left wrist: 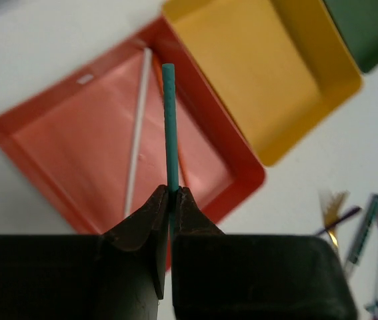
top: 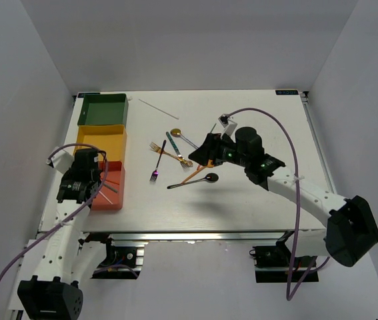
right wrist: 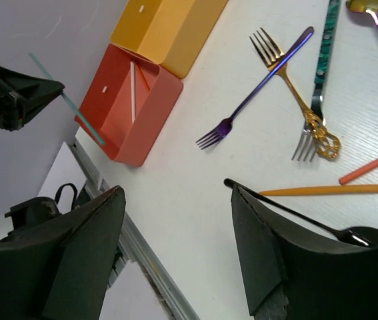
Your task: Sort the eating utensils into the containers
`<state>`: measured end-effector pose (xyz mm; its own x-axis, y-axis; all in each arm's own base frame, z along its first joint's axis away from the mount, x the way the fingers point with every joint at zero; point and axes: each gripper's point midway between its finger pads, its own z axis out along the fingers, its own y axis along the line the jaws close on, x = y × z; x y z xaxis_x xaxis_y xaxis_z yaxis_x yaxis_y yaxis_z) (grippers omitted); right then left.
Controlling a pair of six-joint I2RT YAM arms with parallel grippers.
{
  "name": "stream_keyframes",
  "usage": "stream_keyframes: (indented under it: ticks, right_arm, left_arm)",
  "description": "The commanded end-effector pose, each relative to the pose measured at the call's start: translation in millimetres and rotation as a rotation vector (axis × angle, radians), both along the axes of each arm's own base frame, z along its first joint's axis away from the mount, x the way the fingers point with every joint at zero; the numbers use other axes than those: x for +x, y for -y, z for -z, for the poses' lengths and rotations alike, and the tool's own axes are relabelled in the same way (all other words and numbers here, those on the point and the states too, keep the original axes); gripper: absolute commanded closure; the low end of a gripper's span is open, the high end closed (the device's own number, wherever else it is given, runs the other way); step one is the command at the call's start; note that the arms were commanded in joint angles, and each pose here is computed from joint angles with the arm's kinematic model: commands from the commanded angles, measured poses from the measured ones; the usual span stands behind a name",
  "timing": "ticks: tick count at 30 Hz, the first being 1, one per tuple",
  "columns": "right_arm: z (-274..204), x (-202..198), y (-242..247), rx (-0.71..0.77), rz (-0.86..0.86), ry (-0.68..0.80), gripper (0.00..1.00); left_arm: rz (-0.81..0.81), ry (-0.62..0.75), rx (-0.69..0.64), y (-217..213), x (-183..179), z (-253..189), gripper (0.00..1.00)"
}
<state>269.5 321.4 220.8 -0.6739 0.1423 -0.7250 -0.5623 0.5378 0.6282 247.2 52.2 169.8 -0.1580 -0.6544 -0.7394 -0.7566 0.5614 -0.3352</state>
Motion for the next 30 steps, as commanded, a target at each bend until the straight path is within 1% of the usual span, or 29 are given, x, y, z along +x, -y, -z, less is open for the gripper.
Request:
stream_keyframes:
  ticks: [1, 2, 4, 6, 9, 13, 14, 15, 16, 18, 20, 21, 22, 23, 24, 25, 26, 27, 28, 29, 30]
  right_arm:
    - [4, 3, 18, -0.043, 0.049, 0.046, 0.29]
    - [7, 1, 23, -0.046, 0.056, 0.046, 0.29]
    - [10, 1, 27, -0.049, 0.064, 0.045, 0.29]
    - [13, 0, 31, -0.055, 0.072, 0.046, 0.29]
    - [16, 2, 34, -0.064, 0.074, 0.044, 0.29]
    - [16, 6, 35, -0.071, 0.082, 0.048, 0.29]
    - [16, 7, 35, -0.073, 0.083, 0.048, 0.29]
    - [16, 9, 36, -0.074, 0.087, 0.049, 0.28]
    - [15, 11, 35, -0.077, 0.091, 0.05, 0.28]
    - [19, 17, 39, -0.101, 0.126, 0.048, 0.28]
    - [18, 26, 41, -0.121, 0.163, 0.042, 0.28]
    - [20, 30, 43, -0.141, 0.188, 0.036, 0.26]
    - [34, 37, 50, -0.198, 0.236, -0.005, 0.26]
    - [25, 45, 50, -0.201, 0.259, 0.006, 0.25]
    - [31, 51, 57, -0.241, 0.307, -0.006, 0.11]
    - [45, 55, 63, -0.295, 0.341, -0.043, 0.11]
    - [37, 65, 63, -0.301, 0.372, -0.034, 0.11]
    - [39, 71, 65, -0.324, 0.399, -0.044, 0.11]
    - [58, 78, 76, -0.409, 0.462, -0.082, 0.11]
    - [61, 85, 79, -0.423, 0.508, -0.096, 0.11]
    - [54, 99, 82, -0.435, 0.565, -0.085, 0.11]
  left_arm:
    - [-0.129, -0.074, 0.129, -35, -21, 0, 1.0]
    - [-0.111, -0.072, 0.132, -35, -15, 1, 1.0]
    - [-0.084, -0.109, 0.11, -32, -11, 18, 1.0]
    - [-0.109, -0.133, 0.095, -39, -12, 28, 1.0]
    - [-0.095, -0.165, 0.08, -37, -10, 40, 1.0]
    - [-0.067, -0.152, 0.071, -33, -7, 39, 0.99]
    - [-0.063, -0.145, 0.068, -33, -6, 37, 0.93]
    - [-0.058, -0.13, 0.066, -31, -6, 34, 0.69]
    - [-0.05, -0.122, 0.061, -30, -5, 32, 0.5]
    - [-0.039, -0.096, 0.057, -28, -6, 26, 0.32]
    - [-0.04, -0.083, 0.056, -28, -6, 21, 0.27]
    - [-0.039, -0.076, 0.055, -28, -7, 18, 0.2]
    - [-0.04, -0.078, 0.056, -28, -8, 16, 0.16]
    - [-0.036, -0.067, 0.059, -28, -7, 9, 0.13]
    - [-0.031, -0.058, 0.06, -28, -6, 5, 0.12]
    - [-0.017, -0.042, 0.067, -27, -5, -3, 0.11]
    - [0.009, -0.008, 0.061, -23, -1, -14, 0.11]
    - [0.05, 0.018, 0.061, -19, 4, -22, 0.11]
    - [0.114, 0.079, 0.088, -14, 11, -39, 0.11]
    - [0.16, 0.118, 0.094, -9, 16, -49, 0.09]
    - [0.233, 0.149, 0.086, 2, 21, -56, 0.02]
